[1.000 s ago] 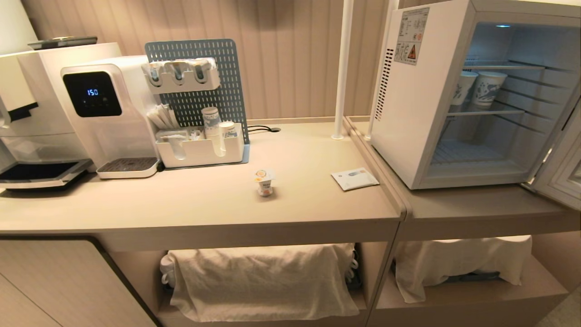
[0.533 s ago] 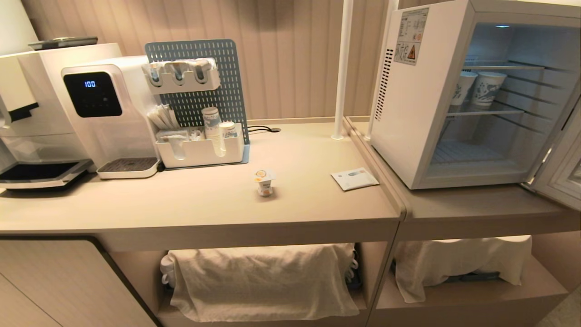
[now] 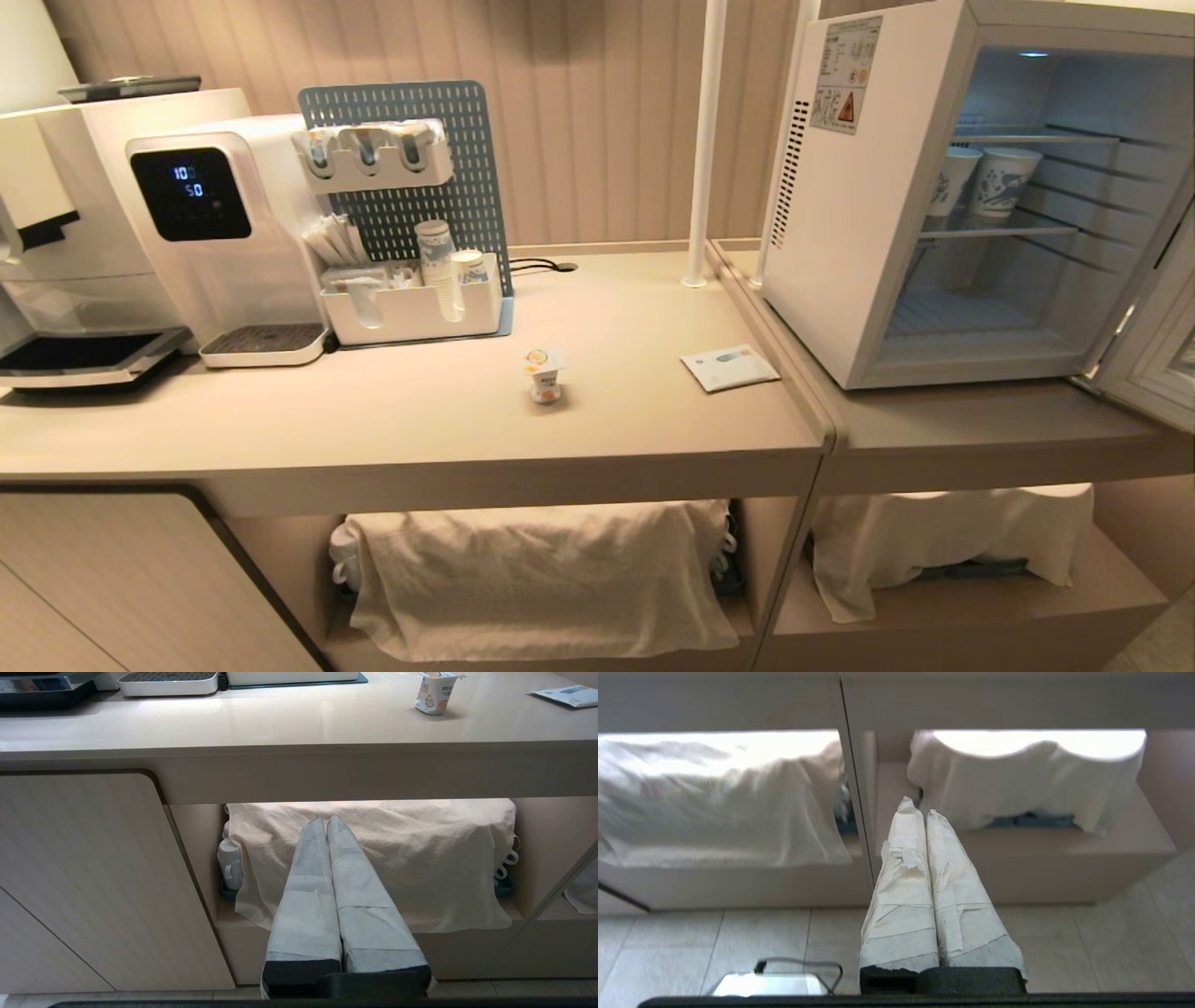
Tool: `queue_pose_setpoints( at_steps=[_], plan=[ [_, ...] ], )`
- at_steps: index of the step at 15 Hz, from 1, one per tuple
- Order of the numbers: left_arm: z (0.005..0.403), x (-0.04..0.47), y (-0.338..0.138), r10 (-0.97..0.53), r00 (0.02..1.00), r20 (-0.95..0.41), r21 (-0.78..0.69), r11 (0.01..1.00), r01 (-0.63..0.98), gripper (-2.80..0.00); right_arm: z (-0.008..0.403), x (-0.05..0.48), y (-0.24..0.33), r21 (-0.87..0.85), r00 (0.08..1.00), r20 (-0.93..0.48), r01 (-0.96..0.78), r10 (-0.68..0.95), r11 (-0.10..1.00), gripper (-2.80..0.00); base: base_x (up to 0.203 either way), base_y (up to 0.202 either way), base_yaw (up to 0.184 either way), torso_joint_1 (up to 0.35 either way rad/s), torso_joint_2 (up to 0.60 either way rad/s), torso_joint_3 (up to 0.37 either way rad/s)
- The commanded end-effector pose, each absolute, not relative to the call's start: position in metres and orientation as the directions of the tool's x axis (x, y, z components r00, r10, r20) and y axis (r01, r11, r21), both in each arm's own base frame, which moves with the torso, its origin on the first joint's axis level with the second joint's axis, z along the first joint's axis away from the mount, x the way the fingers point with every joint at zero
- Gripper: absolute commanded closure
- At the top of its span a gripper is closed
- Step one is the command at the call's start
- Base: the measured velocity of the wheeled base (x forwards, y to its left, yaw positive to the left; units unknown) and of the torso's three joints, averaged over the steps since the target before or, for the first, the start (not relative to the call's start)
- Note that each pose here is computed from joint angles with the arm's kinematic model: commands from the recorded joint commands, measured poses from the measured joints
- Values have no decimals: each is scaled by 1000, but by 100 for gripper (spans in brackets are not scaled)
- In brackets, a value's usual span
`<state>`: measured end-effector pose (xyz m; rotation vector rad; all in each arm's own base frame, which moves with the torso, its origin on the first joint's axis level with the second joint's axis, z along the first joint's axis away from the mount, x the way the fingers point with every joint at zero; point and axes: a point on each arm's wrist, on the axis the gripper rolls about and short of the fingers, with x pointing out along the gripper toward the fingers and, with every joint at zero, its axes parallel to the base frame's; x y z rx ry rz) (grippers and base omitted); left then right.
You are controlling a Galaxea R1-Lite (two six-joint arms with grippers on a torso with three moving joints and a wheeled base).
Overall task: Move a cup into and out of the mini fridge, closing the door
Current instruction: Put the yoghurt in the freezer
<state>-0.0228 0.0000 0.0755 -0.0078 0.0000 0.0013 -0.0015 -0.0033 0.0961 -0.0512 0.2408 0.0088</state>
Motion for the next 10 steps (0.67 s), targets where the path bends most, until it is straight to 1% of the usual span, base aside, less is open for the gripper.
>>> queue_pose_setpoints(
  at_steps=[1,3,5,8,10],
  plan=[
    [75,-23,0,2,1000,0,-8,1000,-2,0,95,1,-3,-50,982,-188,-24,15,998,0,0,0,0,0,0,0],
    [75,-23,0,2,1000,0,-8,1000,-2,0,94,3,-2,-47,989,-149,-29,22,998,0,0,0,0,0,0,0],
    [75,-23,0,2,1000,0,-8,1000,-2,0,91,3,-2,-32,988,-154,-31,25,999,0,0,0,0,0,0,0],
    [75,-23,0,2,1000,0,-8,1000,-2,0,87,2,0,-31,975,-188,-126,118,992,0,0,0,0,0,0,0],
    [75,-23,0,2,1000,0,-9,1000,-2,0,85,2,0,-42,970,-211,-131,119,991,0,0,0,0,0,0,0]
  ],
)
